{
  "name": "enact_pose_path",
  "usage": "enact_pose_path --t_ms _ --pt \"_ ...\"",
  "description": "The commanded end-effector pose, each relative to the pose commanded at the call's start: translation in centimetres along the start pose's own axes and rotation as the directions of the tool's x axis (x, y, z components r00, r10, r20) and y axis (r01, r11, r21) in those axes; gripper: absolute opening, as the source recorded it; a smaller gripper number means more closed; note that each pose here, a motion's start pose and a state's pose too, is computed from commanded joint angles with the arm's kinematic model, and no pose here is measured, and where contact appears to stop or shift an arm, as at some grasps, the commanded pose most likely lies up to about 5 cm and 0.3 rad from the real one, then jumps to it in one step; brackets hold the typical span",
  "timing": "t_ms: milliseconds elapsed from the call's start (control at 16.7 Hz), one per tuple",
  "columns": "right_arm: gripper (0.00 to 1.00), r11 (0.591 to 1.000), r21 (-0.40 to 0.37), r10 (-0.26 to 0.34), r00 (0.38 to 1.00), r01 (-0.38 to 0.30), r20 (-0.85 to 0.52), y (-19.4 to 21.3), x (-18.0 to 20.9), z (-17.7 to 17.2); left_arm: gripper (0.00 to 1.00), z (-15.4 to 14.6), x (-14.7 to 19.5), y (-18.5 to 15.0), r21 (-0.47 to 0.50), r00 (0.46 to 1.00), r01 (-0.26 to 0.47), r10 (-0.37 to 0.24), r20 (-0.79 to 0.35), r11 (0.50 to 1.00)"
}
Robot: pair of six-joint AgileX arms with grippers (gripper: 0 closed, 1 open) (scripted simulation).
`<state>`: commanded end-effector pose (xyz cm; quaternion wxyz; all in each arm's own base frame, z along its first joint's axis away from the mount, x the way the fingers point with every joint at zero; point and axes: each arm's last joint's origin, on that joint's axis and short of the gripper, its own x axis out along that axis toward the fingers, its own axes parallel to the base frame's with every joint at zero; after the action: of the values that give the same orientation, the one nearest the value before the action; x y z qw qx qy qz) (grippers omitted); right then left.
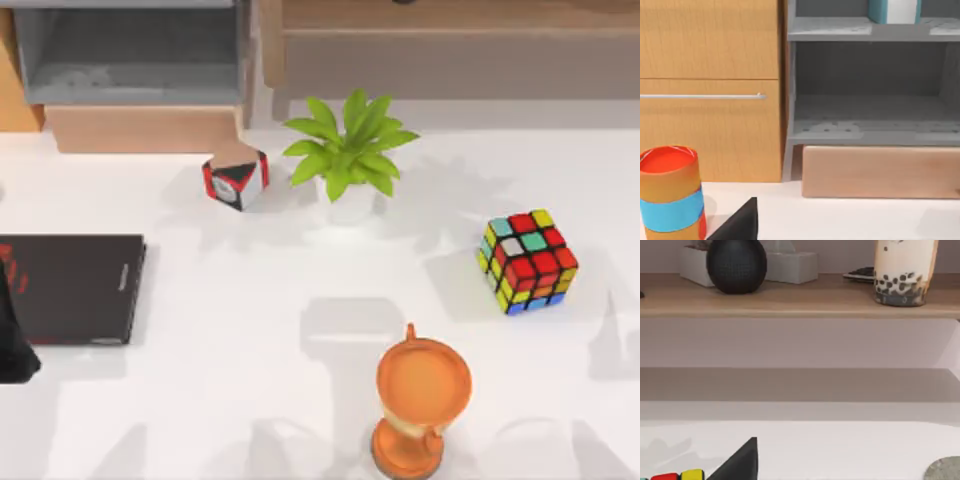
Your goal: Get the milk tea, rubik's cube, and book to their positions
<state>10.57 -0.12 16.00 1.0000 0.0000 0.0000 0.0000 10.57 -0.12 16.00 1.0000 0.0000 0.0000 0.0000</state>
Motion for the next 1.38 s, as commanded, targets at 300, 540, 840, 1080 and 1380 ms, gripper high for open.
enact_pose_path --t_ms 300,540,840,1080,1380 --pt "1.00 1.000 0.001 0.001 1.000 -0.001 0.029 -0.1 0.1 1.6 1.00 0.0 0.0 0.0 0.000 1.000 0.000 0.000 0.000 1.000" --pt "1.00 1.000 -0.002 -0.003 0.997 0.003 0.075 -0.4 1.5 6.0 1.00 0.0 0.0 0.0 0.000 1.000 0.000 0.000 0.000 1.000" --pt "1.00 1.000 -0.012 -0.010 1.000 0.010 0.030 -1.7 8.3 10.2 1.00 0.0 0.0 0.0 0.000 1.000 0.000 0.000 0.000 1.000" --pt "1.00 1.000 -0.014 -0.014 0.999 0.013 -0.029 -3.7 16.1 10.1 1.00 0.0 0.0 0.0 0.000 1.000 0.000 0.000 0.000 1.000" --pt "1.00 1.000 -0.013 -0.015 0.999 0.015 -0.029 -6.6 24.0 7.5 1.00 0.0 0.0 0.0 0.000 1.000 0.000 0.000 0.000 1.000"
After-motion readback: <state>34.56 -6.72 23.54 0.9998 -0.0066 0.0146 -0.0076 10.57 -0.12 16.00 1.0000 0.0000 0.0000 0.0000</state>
